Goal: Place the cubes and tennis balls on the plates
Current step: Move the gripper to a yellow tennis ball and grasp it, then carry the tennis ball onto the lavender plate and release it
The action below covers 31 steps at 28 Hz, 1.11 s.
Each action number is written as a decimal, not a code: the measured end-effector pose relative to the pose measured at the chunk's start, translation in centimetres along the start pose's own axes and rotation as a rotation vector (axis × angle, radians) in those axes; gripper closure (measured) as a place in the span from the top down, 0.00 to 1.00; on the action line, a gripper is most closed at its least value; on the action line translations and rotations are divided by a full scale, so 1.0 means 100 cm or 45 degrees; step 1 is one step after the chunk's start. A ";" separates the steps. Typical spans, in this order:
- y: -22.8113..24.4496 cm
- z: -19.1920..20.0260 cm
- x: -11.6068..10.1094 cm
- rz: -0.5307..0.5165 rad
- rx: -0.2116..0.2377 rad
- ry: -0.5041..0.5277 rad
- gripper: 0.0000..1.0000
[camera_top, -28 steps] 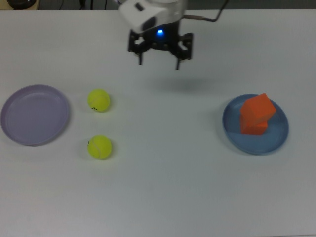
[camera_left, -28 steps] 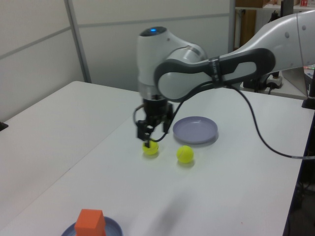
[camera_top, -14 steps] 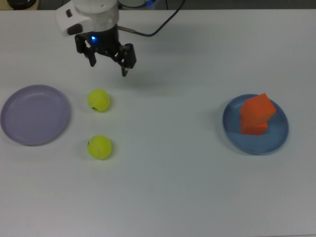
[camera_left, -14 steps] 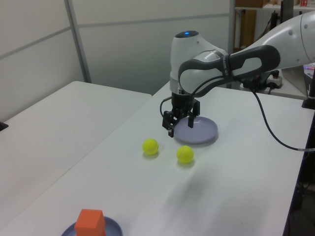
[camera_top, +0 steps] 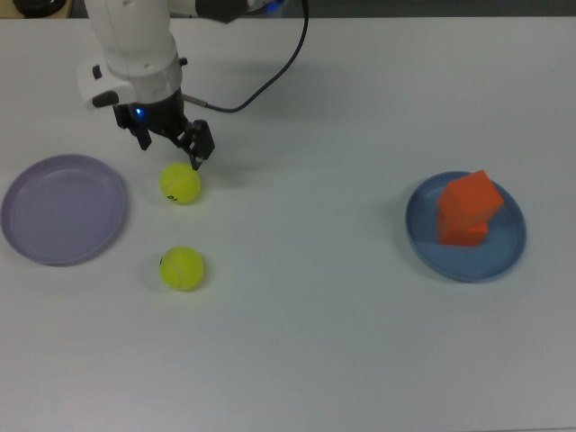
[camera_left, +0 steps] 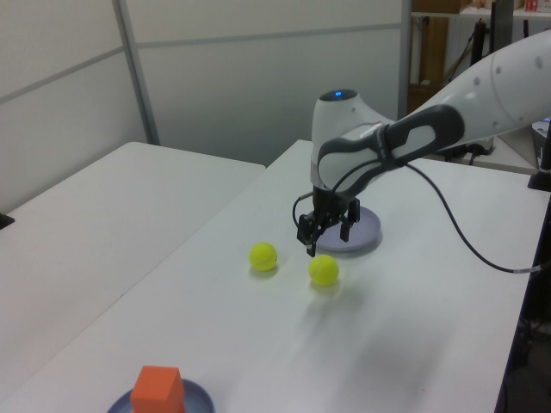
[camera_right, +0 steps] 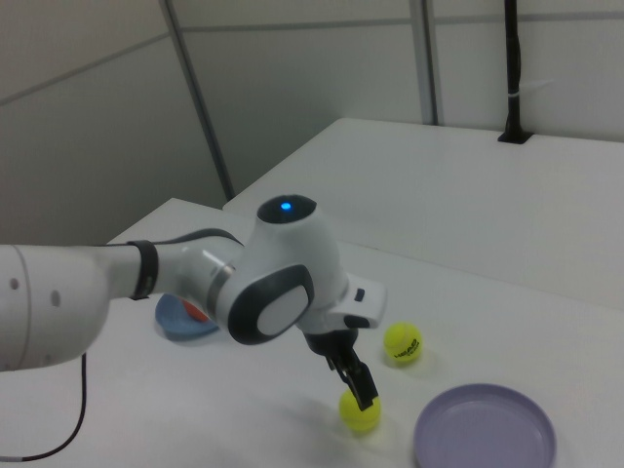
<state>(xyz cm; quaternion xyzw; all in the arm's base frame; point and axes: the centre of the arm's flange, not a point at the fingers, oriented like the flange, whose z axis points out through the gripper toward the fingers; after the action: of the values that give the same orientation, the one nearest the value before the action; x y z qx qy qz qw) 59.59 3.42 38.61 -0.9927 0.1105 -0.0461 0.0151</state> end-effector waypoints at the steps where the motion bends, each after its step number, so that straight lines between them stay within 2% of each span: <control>1: 0.001 0.005 0.001 0.000 -0.003 0.001 1.00; 18: 0.004 0.066 0.008 -0.018 -0.046 -0.022 0.99; 22: 0.004 0.073 0.009 -0.012 -0.040 -0.007 0.86; 24: 0.003 0.074 0.010 0.002 -0.016 -0.004 0.75; 26: 0.003 0.073 0.011 0.003 0.008 -0.002 0.70; 31: 0.005 0.061 0.021 0.001 0.054 0.026 0.70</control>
<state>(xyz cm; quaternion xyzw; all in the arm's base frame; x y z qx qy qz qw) 62.09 2.58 32.68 -0.9916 0.1101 -0.0587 0.0349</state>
